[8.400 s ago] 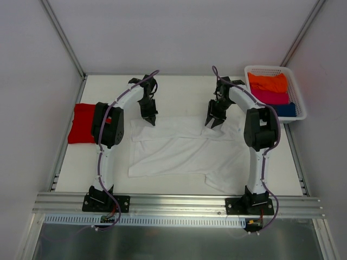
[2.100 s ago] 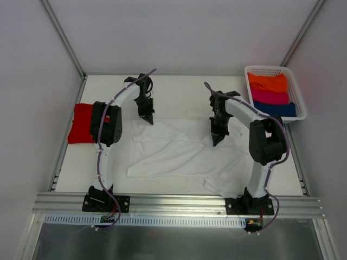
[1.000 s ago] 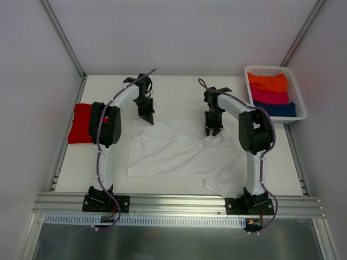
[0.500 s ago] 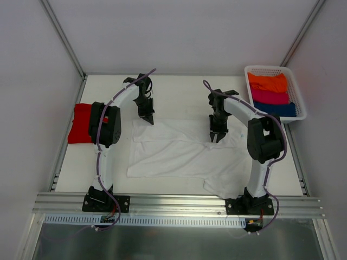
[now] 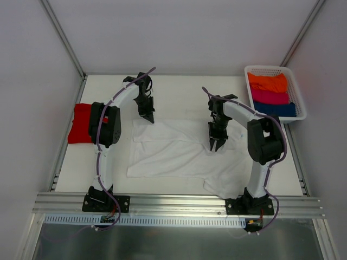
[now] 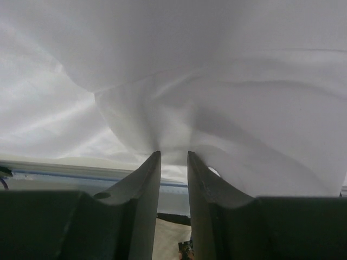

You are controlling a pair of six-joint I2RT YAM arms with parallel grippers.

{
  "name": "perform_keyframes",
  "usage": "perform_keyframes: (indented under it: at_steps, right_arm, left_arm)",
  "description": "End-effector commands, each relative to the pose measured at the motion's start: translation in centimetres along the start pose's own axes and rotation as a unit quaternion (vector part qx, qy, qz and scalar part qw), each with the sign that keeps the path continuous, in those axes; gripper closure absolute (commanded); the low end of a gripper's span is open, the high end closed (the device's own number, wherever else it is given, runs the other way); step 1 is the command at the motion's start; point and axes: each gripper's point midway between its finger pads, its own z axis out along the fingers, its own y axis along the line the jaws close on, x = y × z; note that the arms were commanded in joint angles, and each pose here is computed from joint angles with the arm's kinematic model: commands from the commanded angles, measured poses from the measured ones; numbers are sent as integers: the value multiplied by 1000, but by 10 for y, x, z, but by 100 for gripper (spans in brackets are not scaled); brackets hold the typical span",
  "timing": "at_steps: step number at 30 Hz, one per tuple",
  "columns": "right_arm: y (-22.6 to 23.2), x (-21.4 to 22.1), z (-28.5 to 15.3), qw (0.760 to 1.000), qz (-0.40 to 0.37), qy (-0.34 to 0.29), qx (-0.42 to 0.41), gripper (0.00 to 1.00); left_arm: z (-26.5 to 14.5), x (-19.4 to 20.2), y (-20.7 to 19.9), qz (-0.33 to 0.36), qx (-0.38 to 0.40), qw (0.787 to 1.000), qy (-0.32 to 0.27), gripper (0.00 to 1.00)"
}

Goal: Fold and stack the t-shirts
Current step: Fold the flattened tshirt in 1/3 of the way

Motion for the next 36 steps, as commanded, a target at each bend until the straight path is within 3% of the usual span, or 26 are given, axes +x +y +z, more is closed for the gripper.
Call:
perform_keyframes:
  at_steps: [1,5,10,13,19,21,22,28,36]
  right_arm:
    - [10,29,-21,999,-24,17,-32,70]
    - [17,40,-39,998,-36,5,-48,71]
    - [21,20,-97,993,-35,-102,-55,70]
    - [5,-4,-109,989,-3,-145,-14,67]
    - [-17,-44,-92,987,34,-150,38,70]
    - [-18,-64,-88,986,39,-152,53,97]
    - [-16,-70,-85,987,41,-150,51,100]
    - [-15,-98,-70,988,54,-135,51,100]
    - [-36,-92,-41,992,68,-85,70,100]
  left_arm:
    - [-15,-8,-7,-2,12,1000,-17,100]
    - [-16,-6,-5,-2,7,1000,-18,100]
    - [-20,-11,-6,2,8,1000,-28,100]
    - [-25,-18,-14,4,18,999,-39,100]
    - [-28,-21,-18,3,23,999,-43,100]
    - [-24,-16,-12,4,13,999,-37,100]
    - [-24,-15,-12,4,11,999,-36,100]
    - [-44,-2,-6,10,1,999,-50,100]
    - [-29,42,15,-19,-34,999,27,100]
